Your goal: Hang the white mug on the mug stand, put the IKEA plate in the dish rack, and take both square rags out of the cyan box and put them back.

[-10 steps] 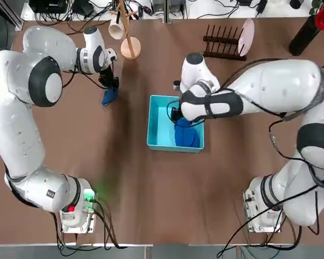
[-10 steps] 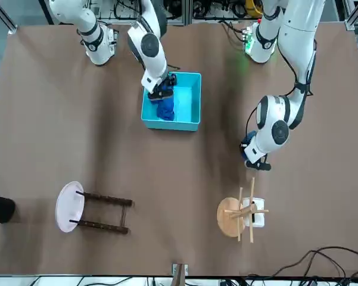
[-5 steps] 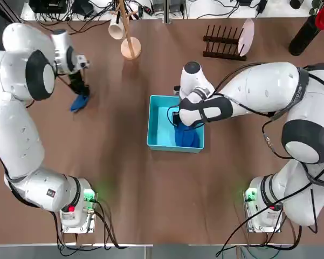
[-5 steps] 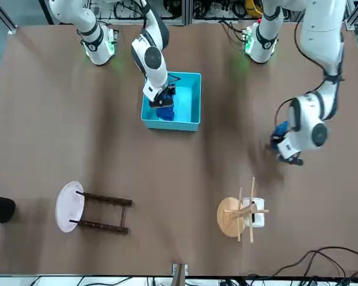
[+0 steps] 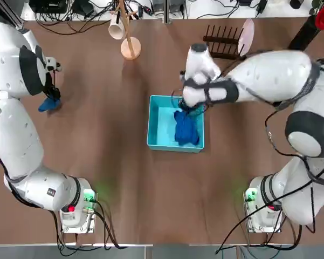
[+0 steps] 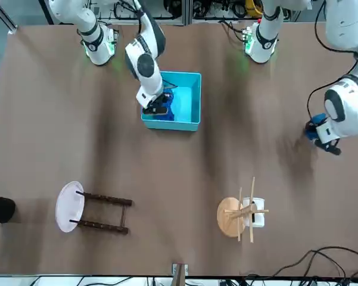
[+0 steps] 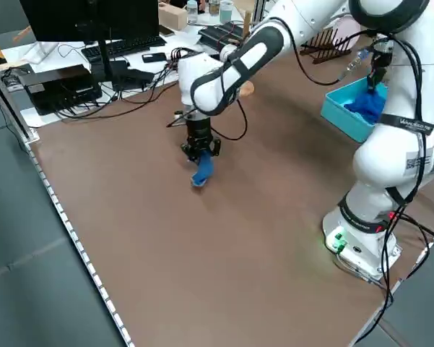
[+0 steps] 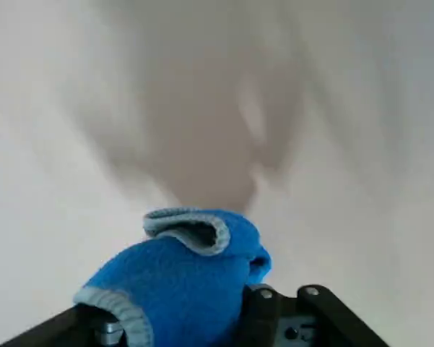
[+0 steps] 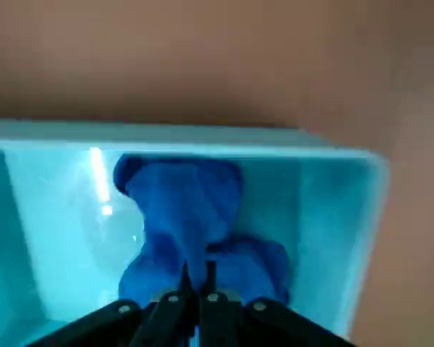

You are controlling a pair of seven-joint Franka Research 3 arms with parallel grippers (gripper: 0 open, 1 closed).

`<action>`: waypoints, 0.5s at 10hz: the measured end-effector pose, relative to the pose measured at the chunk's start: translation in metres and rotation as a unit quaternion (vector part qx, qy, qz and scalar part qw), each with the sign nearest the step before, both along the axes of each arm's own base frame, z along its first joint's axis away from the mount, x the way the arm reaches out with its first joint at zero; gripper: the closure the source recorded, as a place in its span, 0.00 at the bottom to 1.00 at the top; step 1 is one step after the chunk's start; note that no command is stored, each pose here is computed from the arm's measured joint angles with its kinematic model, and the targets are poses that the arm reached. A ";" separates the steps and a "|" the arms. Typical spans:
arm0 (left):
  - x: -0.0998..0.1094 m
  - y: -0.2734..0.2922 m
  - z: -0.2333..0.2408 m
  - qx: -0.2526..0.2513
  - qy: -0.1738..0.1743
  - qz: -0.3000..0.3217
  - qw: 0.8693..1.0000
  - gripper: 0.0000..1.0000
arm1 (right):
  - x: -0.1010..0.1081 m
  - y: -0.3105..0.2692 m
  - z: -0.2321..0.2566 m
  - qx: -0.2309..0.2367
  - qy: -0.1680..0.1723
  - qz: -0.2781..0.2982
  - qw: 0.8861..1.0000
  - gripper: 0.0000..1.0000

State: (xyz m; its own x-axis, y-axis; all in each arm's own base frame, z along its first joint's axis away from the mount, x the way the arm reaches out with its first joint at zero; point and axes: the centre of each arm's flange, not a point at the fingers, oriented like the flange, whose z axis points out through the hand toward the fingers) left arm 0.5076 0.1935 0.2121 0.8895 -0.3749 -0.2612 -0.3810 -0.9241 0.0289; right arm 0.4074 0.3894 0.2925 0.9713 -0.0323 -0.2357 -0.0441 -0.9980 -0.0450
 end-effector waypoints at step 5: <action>0.032 -0.104 0.117 -0.062 -0.049 -0.012 0.997 0.83 | 0.120 -0.166 0.149 0.056 0.037 0.001 0.998 0.96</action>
State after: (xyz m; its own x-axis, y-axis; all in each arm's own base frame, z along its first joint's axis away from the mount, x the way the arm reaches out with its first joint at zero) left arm 0.5396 0.0897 0.3290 0.8985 -0.4211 -0.1237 -0.4103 -0.9060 0.1041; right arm 0.5275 0.2234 0.4417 0.9509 -0.0009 -0.3096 -0.0504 -0.9871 -0.1522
